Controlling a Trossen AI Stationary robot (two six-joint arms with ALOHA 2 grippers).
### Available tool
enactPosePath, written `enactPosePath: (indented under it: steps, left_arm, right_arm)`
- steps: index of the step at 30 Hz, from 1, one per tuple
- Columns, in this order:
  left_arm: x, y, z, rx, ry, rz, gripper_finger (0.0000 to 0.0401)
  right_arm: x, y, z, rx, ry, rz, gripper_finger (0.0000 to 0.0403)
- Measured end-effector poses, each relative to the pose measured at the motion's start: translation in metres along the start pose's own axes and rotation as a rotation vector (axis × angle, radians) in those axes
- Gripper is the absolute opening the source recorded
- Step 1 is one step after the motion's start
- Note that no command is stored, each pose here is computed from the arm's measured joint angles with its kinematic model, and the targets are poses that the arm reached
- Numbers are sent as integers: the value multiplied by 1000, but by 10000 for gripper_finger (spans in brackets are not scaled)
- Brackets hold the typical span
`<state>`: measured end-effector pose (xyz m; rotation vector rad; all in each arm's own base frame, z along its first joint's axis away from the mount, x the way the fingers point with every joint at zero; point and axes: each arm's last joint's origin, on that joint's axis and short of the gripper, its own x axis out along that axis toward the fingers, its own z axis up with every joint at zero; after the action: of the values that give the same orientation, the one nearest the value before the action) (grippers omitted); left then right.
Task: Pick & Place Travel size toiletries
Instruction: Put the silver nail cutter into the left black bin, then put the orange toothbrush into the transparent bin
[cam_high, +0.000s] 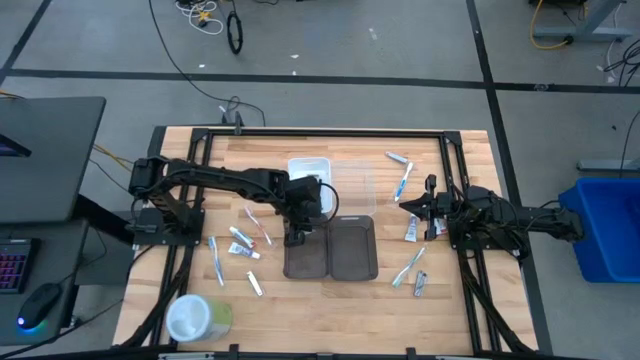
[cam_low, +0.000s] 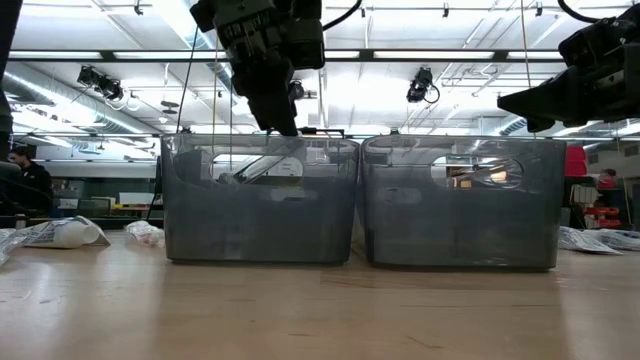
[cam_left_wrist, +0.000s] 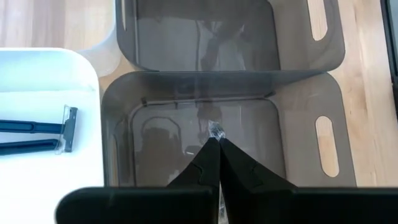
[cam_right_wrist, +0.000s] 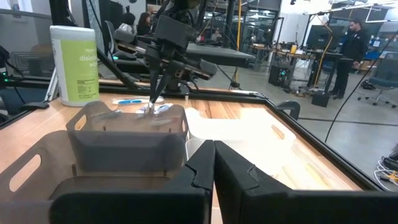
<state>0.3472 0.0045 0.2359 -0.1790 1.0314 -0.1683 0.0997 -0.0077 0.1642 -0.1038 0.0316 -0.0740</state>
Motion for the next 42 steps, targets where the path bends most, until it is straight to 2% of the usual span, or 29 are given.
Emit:
enactPosePath:
  steps: [9, 20, 25, 35, 42]
  left_arm:
    - [0, 0, 0, -4, 0, -5, 11]
    - [0, 0, 0, -24, 1, -7, 99]
    - [0, 0, 0, -27, 1, -3, 121]
    - [0, 0, 0, -26, 2, -6, 113]
    - [-6, -2, 4, -16, -20, -15, 74]
  right_arm:
    - [0, 0, 0, 0, 0, 0, 13]
    - [0, 0, 0, 0, 0, 0, 14]
    - [0, 0, 0, 0, 0, 0, 13]
    - [0, 0, 0, 0, 0, 0, 14]
    - [0, 0, 0, 0, 0, 0, 13]
